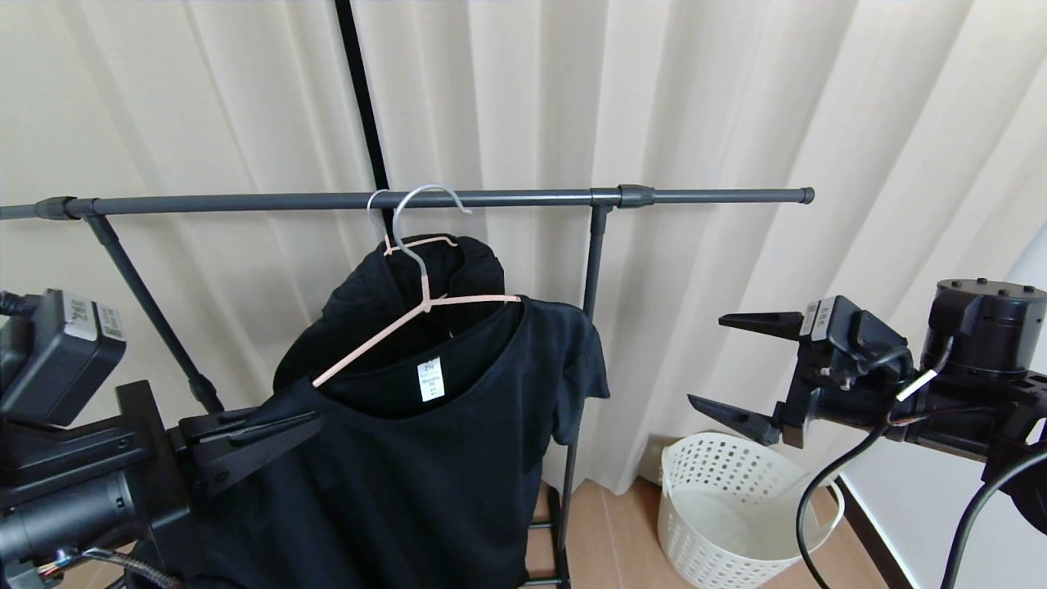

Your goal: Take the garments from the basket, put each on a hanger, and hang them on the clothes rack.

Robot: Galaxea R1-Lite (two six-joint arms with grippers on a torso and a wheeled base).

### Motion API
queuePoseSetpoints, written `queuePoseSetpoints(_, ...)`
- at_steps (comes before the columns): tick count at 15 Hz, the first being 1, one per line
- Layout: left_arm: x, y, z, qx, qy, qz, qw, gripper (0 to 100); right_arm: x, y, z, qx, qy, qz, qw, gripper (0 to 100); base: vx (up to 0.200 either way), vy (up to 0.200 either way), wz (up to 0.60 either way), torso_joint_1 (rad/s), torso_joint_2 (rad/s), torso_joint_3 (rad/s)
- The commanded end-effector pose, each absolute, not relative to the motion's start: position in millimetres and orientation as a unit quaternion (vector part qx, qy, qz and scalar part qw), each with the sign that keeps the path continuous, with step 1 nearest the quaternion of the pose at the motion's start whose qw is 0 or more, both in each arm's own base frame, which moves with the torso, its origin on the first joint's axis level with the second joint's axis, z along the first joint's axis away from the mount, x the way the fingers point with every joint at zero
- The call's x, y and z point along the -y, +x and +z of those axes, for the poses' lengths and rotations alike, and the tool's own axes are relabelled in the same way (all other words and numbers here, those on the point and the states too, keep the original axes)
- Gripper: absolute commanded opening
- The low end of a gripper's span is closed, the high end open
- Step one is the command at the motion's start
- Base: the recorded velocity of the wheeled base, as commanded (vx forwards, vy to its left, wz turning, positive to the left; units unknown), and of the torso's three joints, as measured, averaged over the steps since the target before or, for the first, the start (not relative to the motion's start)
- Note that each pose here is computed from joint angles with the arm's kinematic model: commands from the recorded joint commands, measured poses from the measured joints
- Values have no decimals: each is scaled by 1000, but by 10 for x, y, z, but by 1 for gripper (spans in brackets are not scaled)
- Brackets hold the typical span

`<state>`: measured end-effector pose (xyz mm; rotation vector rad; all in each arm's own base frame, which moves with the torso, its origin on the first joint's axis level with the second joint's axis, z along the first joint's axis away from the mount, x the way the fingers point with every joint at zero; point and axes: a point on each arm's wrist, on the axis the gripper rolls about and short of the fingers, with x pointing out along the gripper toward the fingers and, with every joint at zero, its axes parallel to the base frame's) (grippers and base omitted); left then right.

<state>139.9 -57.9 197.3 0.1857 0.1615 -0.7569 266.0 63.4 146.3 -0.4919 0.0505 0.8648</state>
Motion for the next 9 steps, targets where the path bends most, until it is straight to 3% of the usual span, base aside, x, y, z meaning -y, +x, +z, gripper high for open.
queuePoseSetpoints(1,596,1479,1960,-92,85,-357,926,0,-639,2626,1529,-13,-237,413,879,100,0,0,0,0,0,0)
queuePoseSetpoints(9,729,1748,2008,-129,37,-296,946,0,-666,2651,1632,-24,-188,395,899,100,0,0,0,0,0,0)
